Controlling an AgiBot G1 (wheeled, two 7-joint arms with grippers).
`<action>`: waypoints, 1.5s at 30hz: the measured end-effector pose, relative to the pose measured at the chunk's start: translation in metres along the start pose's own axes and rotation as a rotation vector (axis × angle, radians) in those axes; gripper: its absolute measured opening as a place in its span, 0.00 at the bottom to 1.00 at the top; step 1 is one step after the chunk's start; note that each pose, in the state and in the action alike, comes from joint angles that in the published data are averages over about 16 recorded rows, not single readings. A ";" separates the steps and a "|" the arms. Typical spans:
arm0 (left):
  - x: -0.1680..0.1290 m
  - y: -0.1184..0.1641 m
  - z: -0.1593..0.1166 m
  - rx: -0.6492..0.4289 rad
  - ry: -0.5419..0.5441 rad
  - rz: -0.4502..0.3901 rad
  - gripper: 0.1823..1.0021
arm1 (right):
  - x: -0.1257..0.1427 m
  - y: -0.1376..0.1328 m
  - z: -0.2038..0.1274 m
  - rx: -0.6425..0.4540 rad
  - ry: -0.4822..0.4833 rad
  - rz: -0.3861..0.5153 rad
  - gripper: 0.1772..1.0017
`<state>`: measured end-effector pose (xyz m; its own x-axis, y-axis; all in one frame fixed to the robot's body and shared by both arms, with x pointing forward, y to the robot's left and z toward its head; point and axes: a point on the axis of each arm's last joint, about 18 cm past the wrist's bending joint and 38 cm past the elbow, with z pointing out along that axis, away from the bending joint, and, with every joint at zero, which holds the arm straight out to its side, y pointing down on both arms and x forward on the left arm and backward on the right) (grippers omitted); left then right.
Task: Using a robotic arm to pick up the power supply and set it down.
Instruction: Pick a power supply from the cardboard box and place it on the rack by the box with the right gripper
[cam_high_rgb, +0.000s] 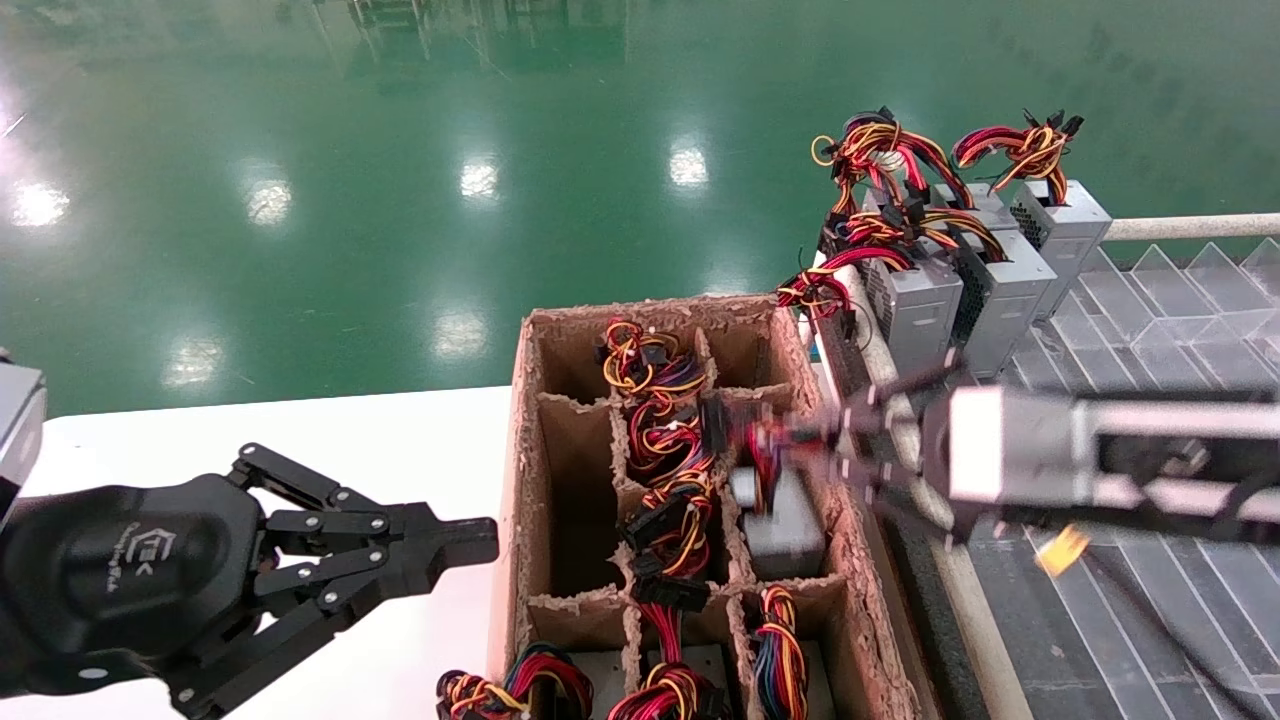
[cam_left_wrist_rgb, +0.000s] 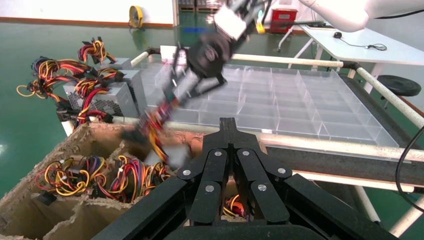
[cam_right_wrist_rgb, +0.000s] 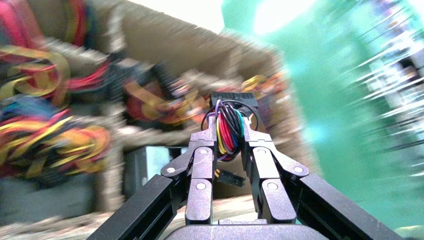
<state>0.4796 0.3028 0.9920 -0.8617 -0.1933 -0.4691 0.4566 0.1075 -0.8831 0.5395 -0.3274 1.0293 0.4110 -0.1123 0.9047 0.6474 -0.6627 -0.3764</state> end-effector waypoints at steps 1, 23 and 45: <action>0.000 0.000 0.000 0.000 0.000 0.000 0.01 | 0.005 -0.004 -0.003 0.012 0.023 -0.018 0.11; 0.000 0.000 0.000 0.000 0.000 0.000 0.01 | 0.082 -0.049 -0.117 0.064 0.537 -0.450 0.10; 0.000 0.000 0.000 0.000 0.000 0.000 0.01 | 0.096 0.059 -0.209 -0.405 0.664 -0.362 0.10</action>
<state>0.4796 0.3028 0.9920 -0.8617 -0.1933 -0.4691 0.4566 0.1075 -0.8831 0.4824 -0.5320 1.1359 -0.3196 -0.1692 0.9323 0.3352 -0.9405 -0.0558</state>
